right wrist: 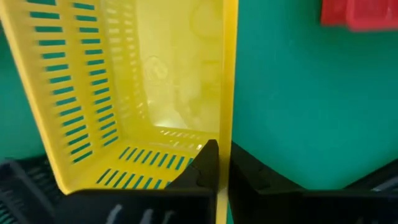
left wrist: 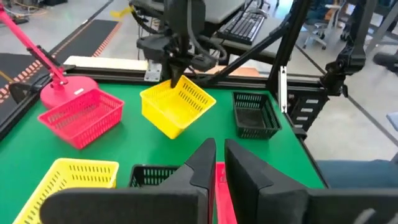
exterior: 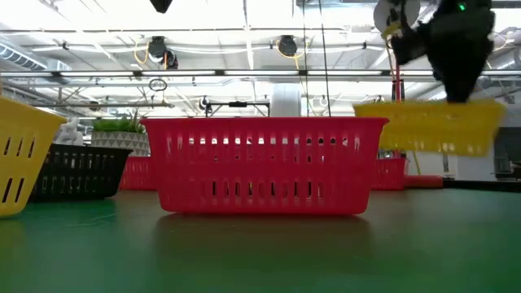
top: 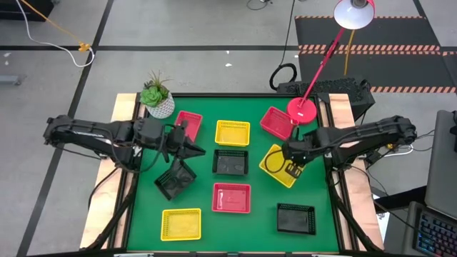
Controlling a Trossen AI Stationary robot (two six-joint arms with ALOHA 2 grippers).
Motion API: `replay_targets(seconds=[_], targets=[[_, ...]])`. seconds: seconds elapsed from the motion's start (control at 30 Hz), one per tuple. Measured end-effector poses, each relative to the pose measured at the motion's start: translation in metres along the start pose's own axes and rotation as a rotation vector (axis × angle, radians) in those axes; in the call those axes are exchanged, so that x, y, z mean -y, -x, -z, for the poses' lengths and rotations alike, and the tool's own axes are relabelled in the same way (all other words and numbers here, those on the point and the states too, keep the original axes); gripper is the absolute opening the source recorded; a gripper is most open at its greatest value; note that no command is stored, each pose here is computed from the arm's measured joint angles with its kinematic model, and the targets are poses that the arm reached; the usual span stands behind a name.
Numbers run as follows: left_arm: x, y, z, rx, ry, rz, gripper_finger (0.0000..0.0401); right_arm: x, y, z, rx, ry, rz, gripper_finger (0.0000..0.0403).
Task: Stack baskets by color
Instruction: Stack the middle right yellow basket on the top yellow basket
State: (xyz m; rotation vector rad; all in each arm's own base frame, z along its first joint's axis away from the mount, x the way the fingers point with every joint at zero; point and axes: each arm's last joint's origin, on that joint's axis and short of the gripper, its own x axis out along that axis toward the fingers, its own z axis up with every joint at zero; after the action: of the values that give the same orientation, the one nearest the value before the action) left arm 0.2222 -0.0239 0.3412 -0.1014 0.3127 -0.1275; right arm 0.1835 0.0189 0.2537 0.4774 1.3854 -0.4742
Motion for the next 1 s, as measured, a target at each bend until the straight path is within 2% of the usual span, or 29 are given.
replay_targets(seconds=[0.17, 0.37, 0.67, 1.0], targets=[[-0.001, -0.009, 0.004, -0.033, -0.001, -0.004, 0.0035, 0.001, 0.029, -0.014, 0.072, 0.019, -0.046, 0.0006], [-0.002, -0.008, 0.001, 0.000, -0.031, -0.042, 0.0035, 0.006, 0.054, -0.029, 0.143, 0.040, -0.079, 0.0006], [-0.001, -0.016, 0.004, -0.020, 0.006, -0.042, 0.0035, 0.010, 0.083, -0.058, 0.163, 0.113, -0.070, 0.0006], [-0.001, -0.020, 0.006, -0.033, 0.001, -0.043, 0.0035, 0.018, 0.110, -0.109, 0.138, 0.240, -0.077, 0.0006]])
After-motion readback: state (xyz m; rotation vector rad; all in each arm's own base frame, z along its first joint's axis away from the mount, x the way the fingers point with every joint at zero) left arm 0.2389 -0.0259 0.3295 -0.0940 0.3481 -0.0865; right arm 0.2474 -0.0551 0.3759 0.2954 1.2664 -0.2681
